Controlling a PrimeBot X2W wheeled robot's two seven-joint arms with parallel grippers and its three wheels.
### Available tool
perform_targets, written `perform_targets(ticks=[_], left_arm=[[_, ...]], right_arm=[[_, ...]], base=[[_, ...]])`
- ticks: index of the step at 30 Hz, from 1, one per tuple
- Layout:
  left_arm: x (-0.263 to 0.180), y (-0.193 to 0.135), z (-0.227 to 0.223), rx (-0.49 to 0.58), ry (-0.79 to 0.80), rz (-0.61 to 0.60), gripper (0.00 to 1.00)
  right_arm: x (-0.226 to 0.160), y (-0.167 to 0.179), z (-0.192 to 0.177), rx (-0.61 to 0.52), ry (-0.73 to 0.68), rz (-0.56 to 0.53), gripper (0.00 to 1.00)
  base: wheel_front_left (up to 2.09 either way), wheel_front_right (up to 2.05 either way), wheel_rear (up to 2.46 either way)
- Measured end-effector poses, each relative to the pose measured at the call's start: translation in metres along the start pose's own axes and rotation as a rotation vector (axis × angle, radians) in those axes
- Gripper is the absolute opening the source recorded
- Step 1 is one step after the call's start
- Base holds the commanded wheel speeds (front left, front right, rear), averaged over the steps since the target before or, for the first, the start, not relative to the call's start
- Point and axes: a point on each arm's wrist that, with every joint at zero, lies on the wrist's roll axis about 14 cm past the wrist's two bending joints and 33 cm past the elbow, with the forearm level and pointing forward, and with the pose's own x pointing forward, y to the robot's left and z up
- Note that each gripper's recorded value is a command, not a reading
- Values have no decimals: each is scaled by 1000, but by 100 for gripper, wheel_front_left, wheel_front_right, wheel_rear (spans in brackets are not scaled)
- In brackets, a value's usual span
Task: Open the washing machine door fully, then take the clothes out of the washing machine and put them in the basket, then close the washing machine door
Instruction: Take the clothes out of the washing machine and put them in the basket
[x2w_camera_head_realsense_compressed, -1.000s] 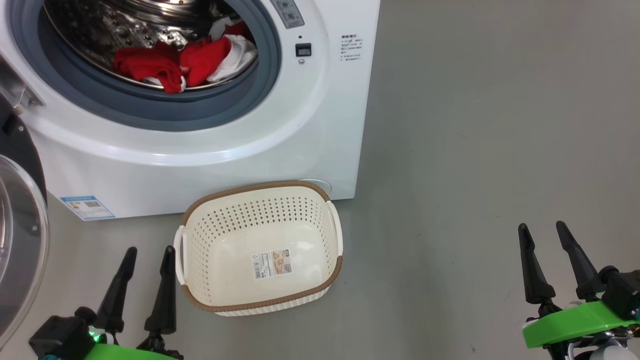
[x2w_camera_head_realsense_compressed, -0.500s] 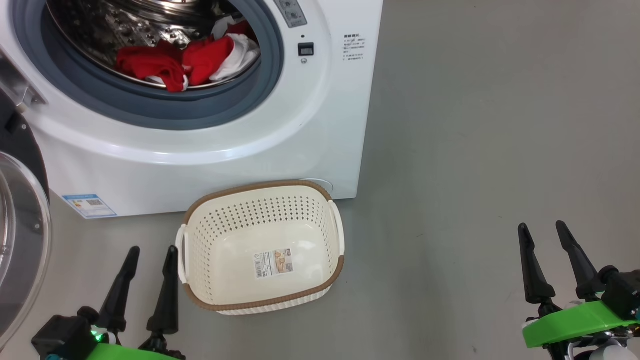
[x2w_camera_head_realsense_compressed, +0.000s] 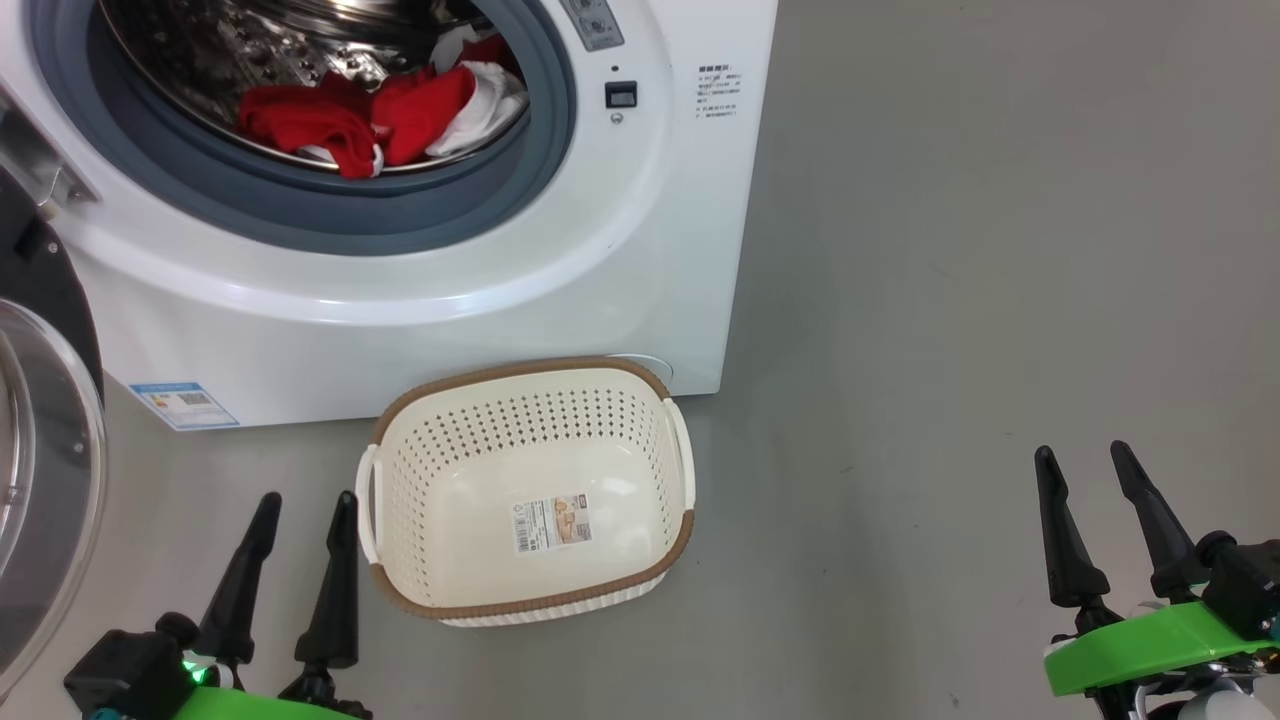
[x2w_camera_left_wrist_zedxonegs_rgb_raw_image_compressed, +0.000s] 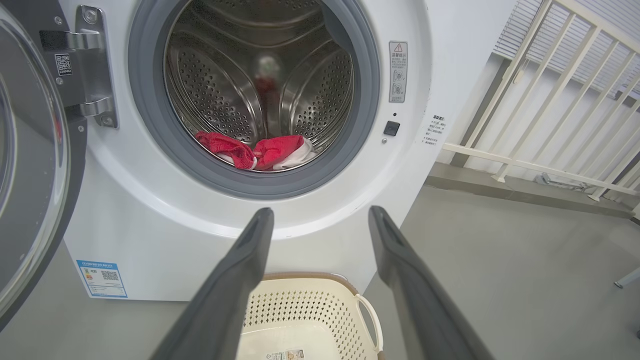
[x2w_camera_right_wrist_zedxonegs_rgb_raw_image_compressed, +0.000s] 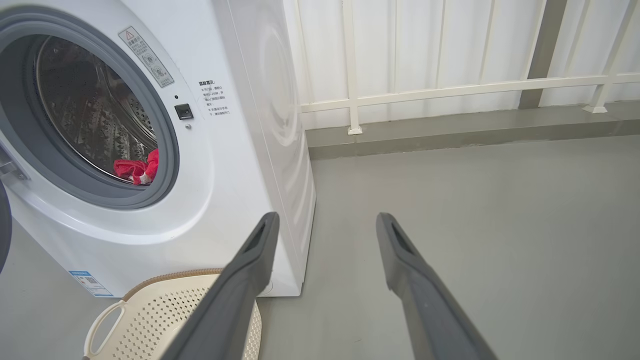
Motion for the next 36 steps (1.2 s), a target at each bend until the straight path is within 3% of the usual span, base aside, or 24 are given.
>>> perform_targets(ticks=[20, 36], left_arm=[[3, 1, -4, -4, 10, 2, 100], [4, 3, -8, 3, 24, 9, 100]], right_arm=[[4, 3, -5, 1, 14, 10, 100], [6, 6, -8, 1, 22, 16, 100]], base=[[107, -113, 7], [10, -10, 0]])
